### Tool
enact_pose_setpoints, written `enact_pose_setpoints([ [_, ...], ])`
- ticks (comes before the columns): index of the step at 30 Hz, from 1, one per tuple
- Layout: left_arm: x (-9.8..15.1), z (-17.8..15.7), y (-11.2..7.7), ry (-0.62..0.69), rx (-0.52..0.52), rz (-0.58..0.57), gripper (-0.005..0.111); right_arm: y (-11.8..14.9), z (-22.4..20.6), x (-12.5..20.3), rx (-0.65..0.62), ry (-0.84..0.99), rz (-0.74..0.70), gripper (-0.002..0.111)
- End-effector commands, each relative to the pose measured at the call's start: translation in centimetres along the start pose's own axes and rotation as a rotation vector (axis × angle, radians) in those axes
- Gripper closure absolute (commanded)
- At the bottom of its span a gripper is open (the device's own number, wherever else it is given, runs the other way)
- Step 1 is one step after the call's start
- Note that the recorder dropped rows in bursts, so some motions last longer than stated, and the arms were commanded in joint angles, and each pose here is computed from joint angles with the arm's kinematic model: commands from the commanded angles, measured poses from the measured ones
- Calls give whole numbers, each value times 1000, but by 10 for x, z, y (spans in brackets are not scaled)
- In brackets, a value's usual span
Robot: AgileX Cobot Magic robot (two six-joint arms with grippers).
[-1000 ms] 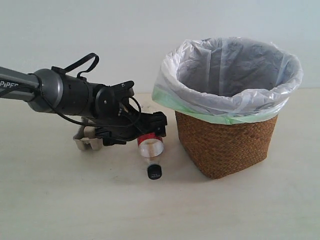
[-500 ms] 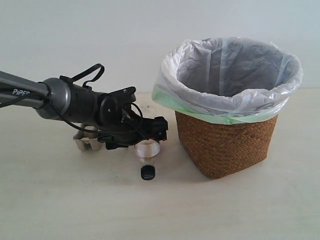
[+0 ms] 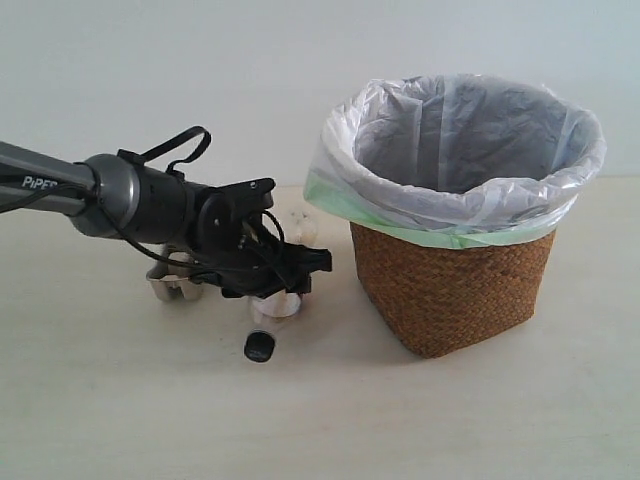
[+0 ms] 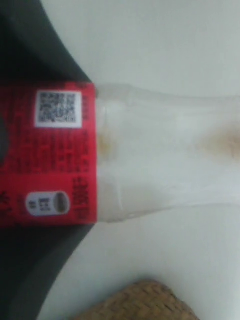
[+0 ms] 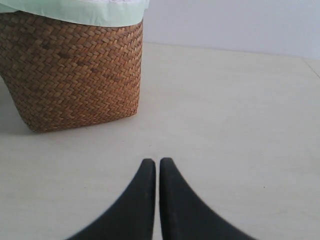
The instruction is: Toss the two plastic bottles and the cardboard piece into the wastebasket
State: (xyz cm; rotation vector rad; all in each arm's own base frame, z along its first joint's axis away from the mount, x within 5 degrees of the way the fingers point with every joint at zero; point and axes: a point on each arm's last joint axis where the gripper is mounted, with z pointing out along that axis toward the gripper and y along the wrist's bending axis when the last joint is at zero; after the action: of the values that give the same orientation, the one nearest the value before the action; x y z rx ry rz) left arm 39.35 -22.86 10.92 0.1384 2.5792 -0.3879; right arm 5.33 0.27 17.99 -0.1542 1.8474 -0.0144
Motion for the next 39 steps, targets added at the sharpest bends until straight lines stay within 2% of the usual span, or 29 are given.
enact_pose_setpoints([
  [1,-17,-32,2,-20,-29,80,103,0,0,-1,6,-10,1,108],
  [5,-38,-75,14,-47,-70,93,103,0,0,-1,6,-10,1,108],
  [10,-66,-145,36,-159,-175,100,103,0,0,-1,6,-10,1,108],
  [13,-78,-193,49,-248,-285,121,103,0,0,-1,6,-10,1,108],
  [18,-86,-268,68,-411,-567,174,103,0,0,-1,6,-10,1,108],
  [22,-85,-289,72,-436,-651,205,103,0,0,-1,6,-10,1,108],
  [27,-83,-281,70,-401,-608,170,103,0,0,-1,6,-10,1,108],
  [31,-76,-241,62,-247,-466,226,103,0,0,-1,6,-10,1,108],
  [32,-71,-218,46,-184,-254,234,103,0,0,-1,6,-10,1,108],
  [33,-72,-213,35,-197,-142,246,103,0,0,-1,6,-10,1,108],
  [34,-79,-220,1,-304,128,295,103,0,0,-1,6,-10,1,108],
  [37,-93,-252,-51,-524,442,357,102,0,0,-1,6,-10,1,108],
  [38,-97,-261,-64,-573,524,359,96,0,0,-1,6,-10,1,108],
  [39,-99,-269,-84,-621,630,381,72,0,0,-1,6,-10,1,108],
])
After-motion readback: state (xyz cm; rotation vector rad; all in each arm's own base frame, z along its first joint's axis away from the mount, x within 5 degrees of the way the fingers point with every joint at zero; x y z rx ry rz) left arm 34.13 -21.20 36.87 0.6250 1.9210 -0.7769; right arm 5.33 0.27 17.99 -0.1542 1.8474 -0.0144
